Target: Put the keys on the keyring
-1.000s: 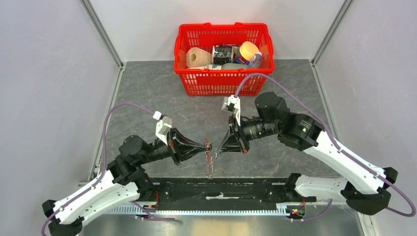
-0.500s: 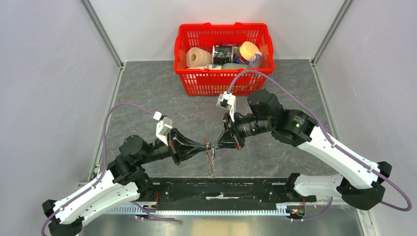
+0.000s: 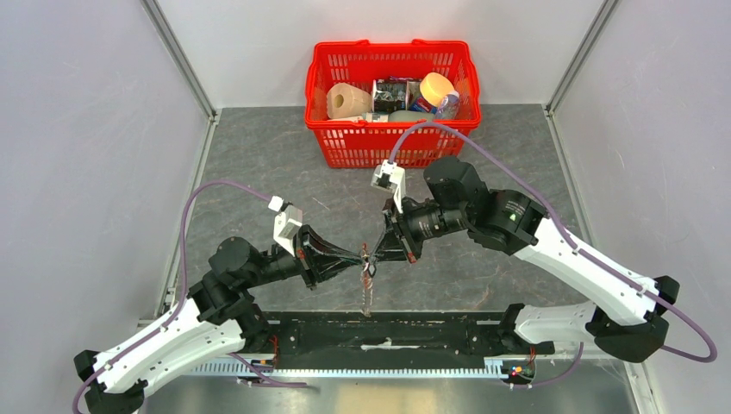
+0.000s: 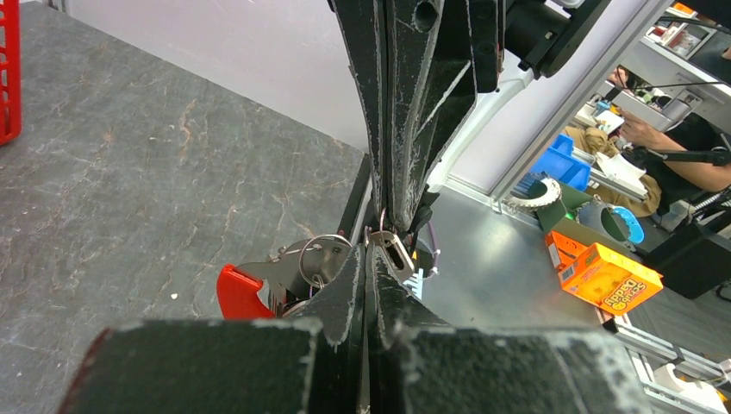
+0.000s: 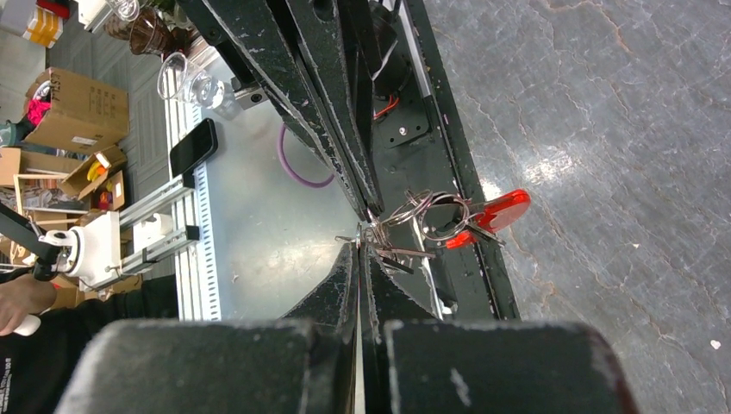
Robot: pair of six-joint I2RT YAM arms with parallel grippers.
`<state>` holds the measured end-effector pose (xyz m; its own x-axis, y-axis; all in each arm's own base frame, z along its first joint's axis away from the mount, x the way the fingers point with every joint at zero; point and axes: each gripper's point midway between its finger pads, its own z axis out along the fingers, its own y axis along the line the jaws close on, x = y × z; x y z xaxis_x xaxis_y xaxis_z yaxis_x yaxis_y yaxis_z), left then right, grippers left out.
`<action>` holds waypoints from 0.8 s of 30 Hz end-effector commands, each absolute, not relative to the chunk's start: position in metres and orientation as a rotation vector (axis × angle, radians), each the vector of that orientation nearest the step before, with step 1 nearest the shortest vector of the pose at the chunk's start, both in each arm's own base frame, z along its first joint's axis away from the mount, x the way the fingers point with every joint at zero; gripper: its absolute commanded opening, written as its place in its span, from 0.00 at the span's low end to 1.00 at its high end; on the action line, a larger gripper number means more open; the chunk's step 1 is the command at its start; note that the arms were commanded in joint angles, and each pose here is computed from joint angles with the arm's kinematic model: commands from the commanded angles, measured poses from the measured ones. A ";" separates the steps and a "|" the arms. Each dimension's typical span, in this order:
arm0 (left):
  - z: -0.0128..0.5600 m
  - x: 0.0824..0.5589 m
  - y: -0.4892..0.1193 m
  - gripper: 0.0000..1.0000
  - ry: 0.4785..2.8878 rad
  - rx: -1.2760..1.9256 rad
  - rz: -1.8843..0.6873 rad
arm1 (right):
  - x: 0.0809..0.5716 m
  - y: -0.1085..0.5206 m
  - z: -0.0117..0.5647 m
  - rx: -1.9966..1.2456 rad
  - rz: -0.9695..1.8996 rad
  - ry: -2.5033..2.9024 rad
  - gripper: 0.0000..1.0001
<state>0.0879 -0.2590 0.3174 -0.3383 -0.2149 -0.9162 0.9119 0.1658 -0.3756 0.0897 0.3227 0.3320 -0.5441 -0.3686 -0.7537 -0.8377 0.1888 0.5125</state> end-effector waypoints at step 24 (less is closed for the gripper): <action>0.346 0.064 -0.248 0.02 1.220 0.805 -1.431 | 0.096 0.329 0.351 -1.054 1.332 1.968 0.00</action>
